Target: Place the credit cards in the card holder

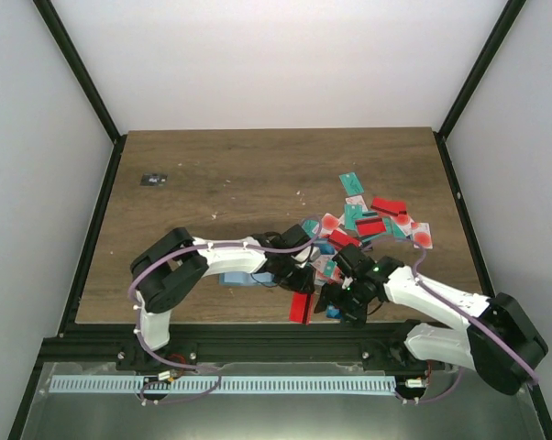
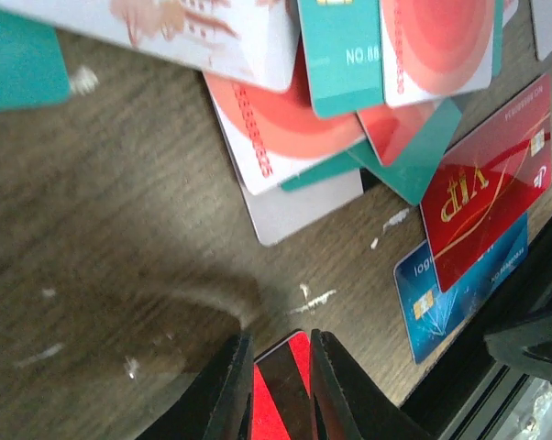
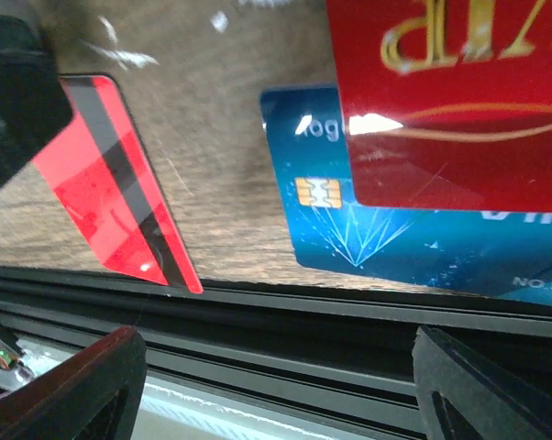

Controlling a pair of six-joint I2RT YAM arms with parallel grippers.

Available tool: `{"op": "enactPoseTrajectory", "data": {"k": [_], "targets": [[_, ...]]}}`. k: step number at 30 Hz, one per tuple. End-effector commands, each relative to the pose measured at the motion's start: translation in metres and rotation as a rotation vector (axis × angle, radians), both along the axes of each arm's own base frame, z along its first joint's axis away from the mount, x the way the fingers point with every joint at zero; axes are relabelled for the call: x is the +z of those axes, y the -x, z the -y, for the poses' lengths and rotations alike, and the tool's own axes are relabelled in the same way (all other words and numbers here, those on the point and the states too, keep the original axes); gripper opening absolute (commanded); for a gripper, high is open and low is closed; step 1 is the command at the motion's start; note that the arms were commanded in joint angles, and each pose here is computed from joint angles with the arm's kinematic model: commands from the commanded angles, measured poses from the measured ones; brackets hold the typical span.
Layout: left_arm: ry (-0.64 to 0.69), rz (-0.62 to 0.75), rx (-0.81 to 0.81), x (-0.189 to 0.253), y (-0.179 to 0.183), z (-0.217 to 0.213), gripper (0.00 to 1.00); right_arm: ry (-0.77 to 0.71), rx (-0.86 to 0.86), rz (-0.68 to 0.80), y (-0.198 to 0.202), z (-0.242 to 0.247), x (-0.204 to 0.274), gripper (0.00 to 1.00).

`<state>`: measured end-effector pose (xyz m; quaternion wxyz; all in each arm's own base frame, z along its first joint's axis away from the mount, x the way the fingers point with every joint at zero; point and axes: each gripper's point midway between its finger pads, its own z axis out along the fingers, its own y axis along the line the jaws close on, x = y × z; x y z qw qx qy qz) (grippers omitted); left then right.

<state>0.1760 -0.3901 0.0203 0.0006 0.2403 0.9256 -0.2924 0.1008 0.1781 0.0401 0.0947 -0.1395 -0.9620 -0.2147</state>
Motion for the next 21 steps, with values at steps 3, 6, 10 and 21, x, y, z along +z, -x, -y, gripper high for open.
{"op": "enactPoseTrajectory", "data": {"k": [3, 6, 10, 21], "targets": [[-0.050, -0.031, 0.035, -0.011, 0.021, -0.013, 0.20, -0.160, 0.059, -0.060, 0.019, -0.028, -0.005, 0.82], [-0.058, -0.028, 0.043, -0.011, 0.021, -0.015, 0.20, -0.170, 0.077, -0.064, 0.022, -0.035, -0.008, 0.82], [-0.066, -0.017, 0.057, -0.009, 0.018, -0.015, 0.19, -0.216, 0.075, -0.058, 0.021, -0.045, -0.011, 0.82], [-0.090, 0.033, 0.087, 0.027, 0.010, -0.025, 0.18, -0.291, 0.057, -0.011, 0.014, -0.057, -0.020, 0.81]]}}
